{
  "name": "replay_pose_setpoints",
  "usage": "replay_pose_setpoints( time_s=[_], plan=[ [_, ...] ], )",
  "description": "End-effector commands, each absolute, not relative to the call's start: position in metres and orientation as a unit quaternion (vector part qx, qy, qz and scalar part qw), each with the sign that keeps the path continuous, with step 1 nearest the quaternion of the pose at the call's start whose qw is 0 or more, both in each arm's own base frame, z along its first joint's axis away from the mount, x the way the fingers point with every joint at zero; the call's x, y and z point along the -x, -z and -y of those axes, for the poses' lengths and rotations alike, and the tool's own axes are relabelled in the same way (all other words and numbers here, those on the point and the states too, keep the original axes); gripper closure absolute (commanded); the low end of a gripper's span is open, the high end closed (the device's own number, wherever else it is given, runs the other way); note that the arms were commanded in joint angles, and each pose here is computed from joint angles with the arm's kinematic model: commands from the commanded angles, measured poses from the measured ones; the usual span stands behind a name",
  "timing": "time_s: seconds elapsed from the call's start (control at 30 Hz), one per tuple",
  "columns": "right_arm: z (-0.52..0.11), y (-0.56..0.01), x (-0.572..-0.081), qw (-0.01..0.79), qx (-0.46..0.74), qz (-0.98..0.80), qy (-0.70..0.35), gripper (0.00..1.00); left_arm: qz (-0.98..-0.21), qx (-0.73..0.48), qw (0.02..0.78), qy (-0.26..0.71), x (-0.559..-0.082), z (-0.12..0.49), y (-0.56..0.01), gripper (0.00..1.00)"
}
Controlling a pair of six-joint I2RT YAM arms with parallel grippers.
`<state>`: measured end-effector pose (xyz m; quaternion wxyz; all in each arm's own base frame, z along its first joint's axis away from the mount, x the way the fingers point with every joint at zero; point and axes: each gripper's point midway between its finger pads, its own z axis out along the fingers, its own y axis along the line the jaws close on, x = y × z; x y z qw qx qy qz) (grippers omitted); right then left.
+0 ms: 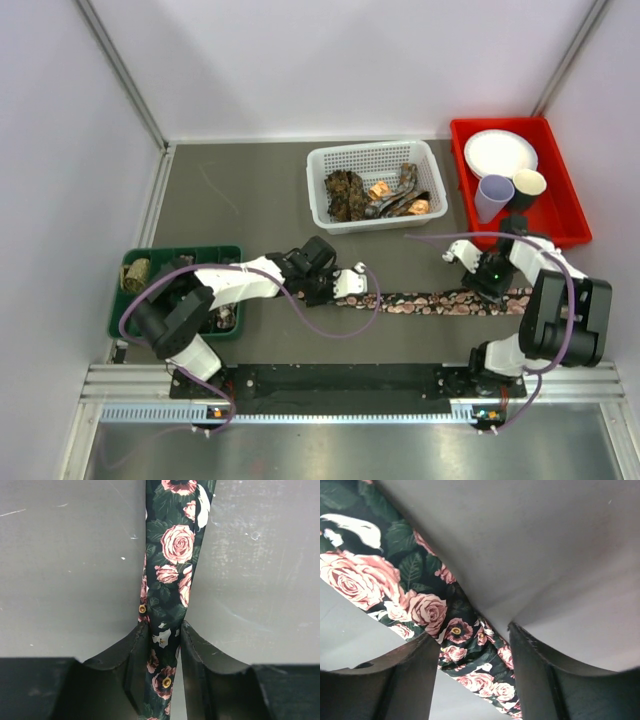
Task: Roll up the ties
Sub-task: Flatten out the tie at the center of the board.
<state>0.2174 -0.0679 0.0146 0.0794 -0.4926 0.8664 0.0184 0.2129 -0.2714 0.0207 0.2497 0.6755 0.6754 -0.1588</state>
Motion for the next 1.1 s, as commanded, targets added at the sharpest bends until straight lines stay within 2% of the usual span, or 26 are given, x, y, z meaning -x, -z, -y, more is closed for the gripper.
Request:
replay_pose_setpoints(
  time_s=[0.0, 0.07, 0.1, 0.2, 0.4, 0.63, 0.87, 1.07],
  plan=[
    [0.083, 0.005, -0.203, 0.07, 0.543, -0.837, 0.016, 0.4, -0.684, -0.678, 0.21, 0.165, -0.197, 0.26, -0.015, 0.64],
    [0.079, 0.01, -0.192, 0.067, 0.547, -0.834, 0.011, 0.4, -0.687, -0.677, 0.205, 0.166, -0.195, 0.259, -0.014, 0.64],
    [0.079, 0.008, -0.191, 0.071, 0.547, -0.834, 0.016, 0.46, -0.688, -0.677, 0.204, 0.165, -0.194, 0.258, -0.013, 0.66],
    [0.085, 0.014, -0.194, 0.076, 0.542, -0.836, 0.039, 0.49, -0.693, -0.674, 0.201, 0.158, -0.193, 0.253, -0.01, 0.72],
    [0.112, 0.019, -0.238, 0.095, 0.506, -0.85, 0.115, 0.57, -0.703, -0.671, 0.196, 0.13, -0.197, 0.237, 0.002, 0.83],
    [0.128, 0.006, -0.28, 0.121, 0.478, -0.857, 0.15, 0.62, -0.716, -0.653, 0.2, 0.142, -0.203, 0.242, -0.004, 0.87],
    [0.116, 0.006, -0.255, 0.126, 0.527, -0.828, 0.146, 0.64, -0.712, -0.656, 0.196, 0.153, -0.199, 0.248, -0.012, 0.92],
    [0.101, 0.012, -0.225, 0.132, 0.551, -0.814, 0.132, 0.64, -0.684, -0.683, 0.201, 0.158, -0.19, 0.243, -0.016, 0.88]
  ],
)
